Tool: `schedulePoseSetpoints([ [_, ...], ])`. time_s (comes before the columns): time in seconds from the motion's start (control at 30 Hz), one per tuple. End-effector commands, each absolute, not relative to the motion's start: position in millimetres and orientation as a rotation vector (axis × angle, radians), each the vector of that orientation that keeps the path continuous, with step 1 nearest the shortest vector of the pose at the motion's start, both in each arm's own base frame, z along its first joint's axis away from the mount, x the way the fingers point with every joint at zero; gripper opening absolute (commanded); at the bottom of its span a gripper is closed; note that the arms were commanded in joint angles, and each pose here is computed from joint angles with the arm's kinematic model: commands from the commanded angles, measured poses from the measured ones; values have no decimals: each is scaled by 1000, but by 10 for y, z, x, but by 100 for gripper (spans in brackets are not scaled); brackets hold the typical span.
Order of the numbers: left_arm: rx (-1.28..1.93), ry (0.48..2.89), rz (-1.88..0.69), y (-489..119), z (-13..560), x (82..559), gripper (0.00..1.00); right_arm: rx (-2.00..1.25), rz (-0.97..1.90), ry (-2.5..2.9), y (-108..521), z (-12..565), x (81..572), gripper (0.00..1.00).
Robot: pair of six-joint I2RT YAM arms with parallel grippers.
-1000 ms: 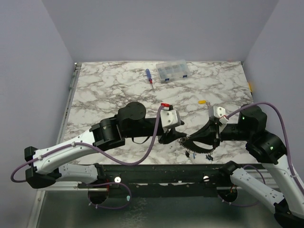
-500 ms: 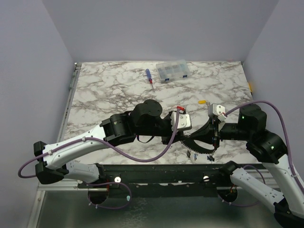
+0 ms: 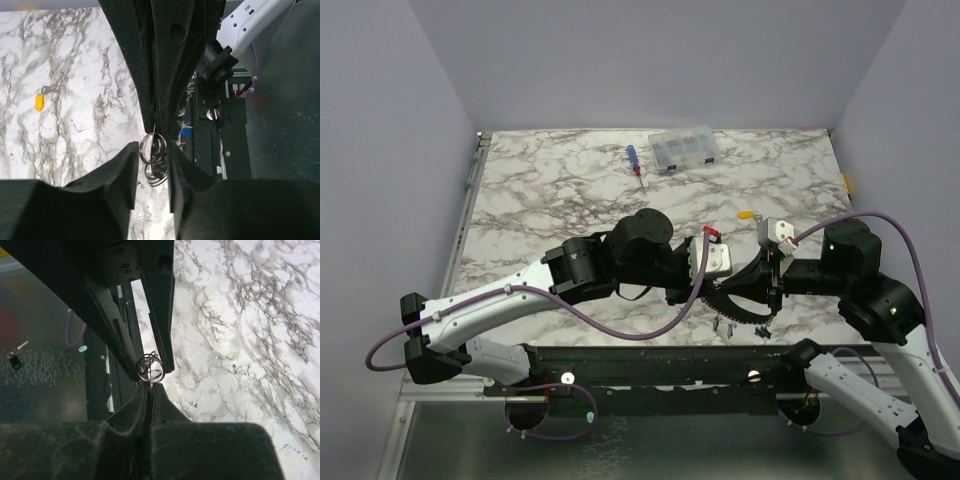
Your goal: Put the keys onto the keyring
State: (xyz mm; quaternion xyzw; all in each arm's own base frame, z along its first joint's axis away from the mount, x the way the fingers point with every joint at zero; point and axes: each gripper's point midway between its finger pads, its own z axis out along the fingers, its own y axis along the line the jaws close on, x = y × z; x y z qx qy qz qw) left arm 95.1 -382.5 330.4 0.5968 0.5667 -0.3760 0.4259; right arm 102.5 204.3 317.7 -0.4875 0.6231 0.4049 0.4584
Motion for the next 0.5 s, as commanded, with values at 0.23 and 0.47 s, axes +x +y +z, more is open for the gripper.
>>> schedulePoseSetpoints([
  [0.23,1508,1376,-953,-3881,3418,928,0,-1185,987,1539,2032,3153,1041,1],
  [0.47,1514,1378,-959,-3874,3391,914,0,-1185,984,1536,2026,3148,1037,1],
])
